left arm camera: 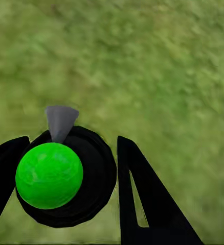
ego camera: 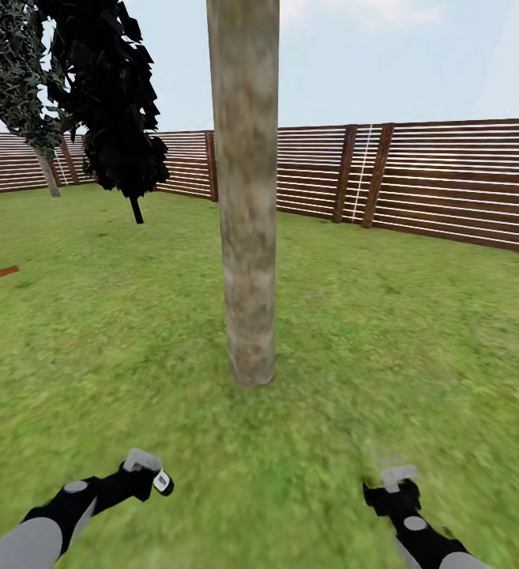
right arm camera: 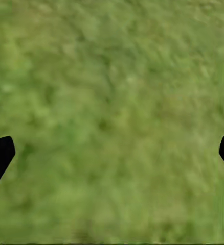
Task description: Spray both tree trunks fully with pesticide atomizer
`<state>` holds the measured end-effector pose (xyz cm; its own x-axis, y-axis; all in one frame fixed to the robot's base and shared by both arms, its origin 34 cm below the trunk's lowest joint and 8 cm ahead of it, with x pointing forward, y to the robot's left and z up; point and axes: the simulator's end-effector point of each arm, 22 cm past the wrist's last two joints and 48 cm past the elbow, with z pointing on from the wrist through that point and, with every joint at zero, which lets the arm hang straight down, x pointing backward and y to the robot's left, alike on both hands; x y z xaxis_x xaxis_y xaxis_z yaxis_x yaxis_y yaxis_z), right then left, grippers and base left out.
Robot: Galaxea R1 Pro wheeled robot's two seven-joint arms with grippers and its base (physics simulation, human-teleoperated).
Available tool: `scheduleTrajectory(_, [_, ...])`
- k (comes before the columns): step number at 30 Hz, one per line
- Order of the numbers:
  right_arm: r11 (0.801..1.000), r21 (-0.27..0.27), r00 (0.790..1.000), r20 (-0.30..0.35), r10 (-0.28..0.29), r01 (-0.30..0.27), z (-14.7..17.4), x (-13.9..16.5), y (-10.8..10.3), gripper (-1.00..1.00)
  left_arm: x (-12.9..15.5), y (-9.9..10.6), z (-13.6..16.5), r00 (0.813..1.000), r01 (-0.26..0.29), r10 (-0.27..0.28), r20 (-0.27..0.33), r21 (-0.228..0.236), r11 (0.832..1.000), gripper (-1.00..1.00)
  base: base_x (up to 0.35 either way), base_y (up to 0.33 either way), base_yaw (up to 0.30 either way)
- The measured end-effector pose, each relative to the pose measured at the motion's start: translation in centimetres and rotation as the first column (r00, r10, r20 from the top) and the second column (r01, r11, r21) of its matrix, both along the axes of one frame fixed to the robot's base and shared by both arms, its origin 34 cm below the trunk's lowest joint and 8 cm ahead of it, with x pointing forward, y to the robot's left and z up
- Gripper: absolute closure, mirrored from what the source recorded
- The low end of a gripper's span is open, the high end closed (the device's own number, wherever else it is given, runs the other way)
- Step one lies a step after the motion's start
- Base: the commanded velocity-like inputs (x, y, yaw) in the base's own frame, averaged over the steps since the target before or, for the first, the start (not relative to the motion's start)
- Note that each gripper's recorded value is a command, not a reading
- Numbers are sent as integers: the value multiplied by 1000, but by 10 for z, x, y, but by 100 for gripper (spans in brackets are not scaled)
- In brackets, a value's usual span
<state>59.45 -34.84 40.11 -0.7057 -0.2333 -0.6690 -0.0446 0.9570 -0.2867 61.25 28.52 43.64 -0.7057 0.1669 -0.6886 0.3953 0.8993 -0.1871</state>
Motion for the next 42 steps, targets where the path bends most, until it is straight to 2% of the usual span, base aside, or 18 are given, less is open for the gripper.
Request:
scheduleTrajectory(2, [995, 81, 998, -34, -61, 64, -17, -28, -7, -100, 6, 15, -6, 991, -132, 133, -24, 16, 991, 100, 0, 0, 0])
scheduleTrajectory(4, [981, 187, 998, -54, -34, 44, -24, -38, 9, -100, 12, 24, -11, 971, -236, 238, -18, 57, 970, 100, 0, 0, 0])
scheduleTrajectory(6, [970, 243, 998, -64, 4, 11, -26, -42, 16, -100, 17, 29, -15, 951, -306, 308, -3, 107, 946, 100, 0, 0, 0])
scheduleTrajectory(8, [967, 256, 997, -71, 13, 5, -28, -46, 17, -100, 18, 21, -17, 945, -326, 328, 2, 118, 938, 100, 0, 0, 0])
scheduleTrajectory(10, [966, 258, 997, -78, 15, 6, -31, -52, 17, -100, 19, -5, -20, 946, -320, 323, -5, 105, 941, 100, 17, 0, 0])
scheduleTrajectory(11, [966, 258, 997, -79, 15, 6, -31, -52, 17, -100, 19, -9, -21, 945, -325, 327, -7, 106, 940, 100, 170, 0, -29])
scheduleTrajectory(15, [965, 261, 997, -80, 13, 8, -32, -53, 17, -100, 15, -1, -27, 923, -379, 385, -1, 165, 911, 100, 295, 0, -222])
scheduleTrajectory(21, [967, 256, 997, -79, 9, 11, -31, -53, 14, -100, 11, -14, -31, 924, -373, 382, -21, 169, 912, 100, 334, 0, -261])
scheduleTrajectory(24, [969, 244, 997, -80, -2, 22, -32, -55, 8, -100, -2, -15, -41, 919, -360, 382, -92, 196, 912, 100, 337, 0, -38])
scheduleTrajectory(27, [971, 239, 996, -88, -7, 28, -35, -62, 7, -100, -3, -12, -42, 915, -358, 386, -113, 208, 910, 100, 337, 0, -3])
scheduleTrajectory(31, [971, 239, 996, -86, -11, 31, -35, -62, 6, -100, -15, -18, -48, 888, -342, 395, -234, 237, 909, 100, 337, 0, 0])
scheduleTrajectory(32, [969, 242, 996, -84, -19, 39, -34, -62, 5, -100, -10, -20, -44, 886, -342, 395, -243, 235, 910, 100, 333, 0, 0])
scheduleTrajectory(34, [960, 266, 994, -79, -73, 91, -34, -61, 1, -100, -1, -23, -37, 878, -336, 395, -272, 239, 911, 100, 315, 0, -77])
scheduleTrajectory(37, [947, 290, 989, -74, -125, 141, -33, -61, -3, -100, -2, -26, -34, 864, -323, 392, -316, 250, 913, 100, 229, 0, -224])
scheduleTrajectory(39, [945, 293, 989, -73, -132, 148, -33, -61, -3, -100, -1, -27, -33, 870, -305, 379, -316, 260, 916, 100, 109, 0, -260])
scheduleTrajectory(42, [945, 291, 988, -72, -135, 151, -33, -61, -5, -100, 1, -41, -32, 887, -259, 339, -313, 271, 927, 100, 26, 0, -266])
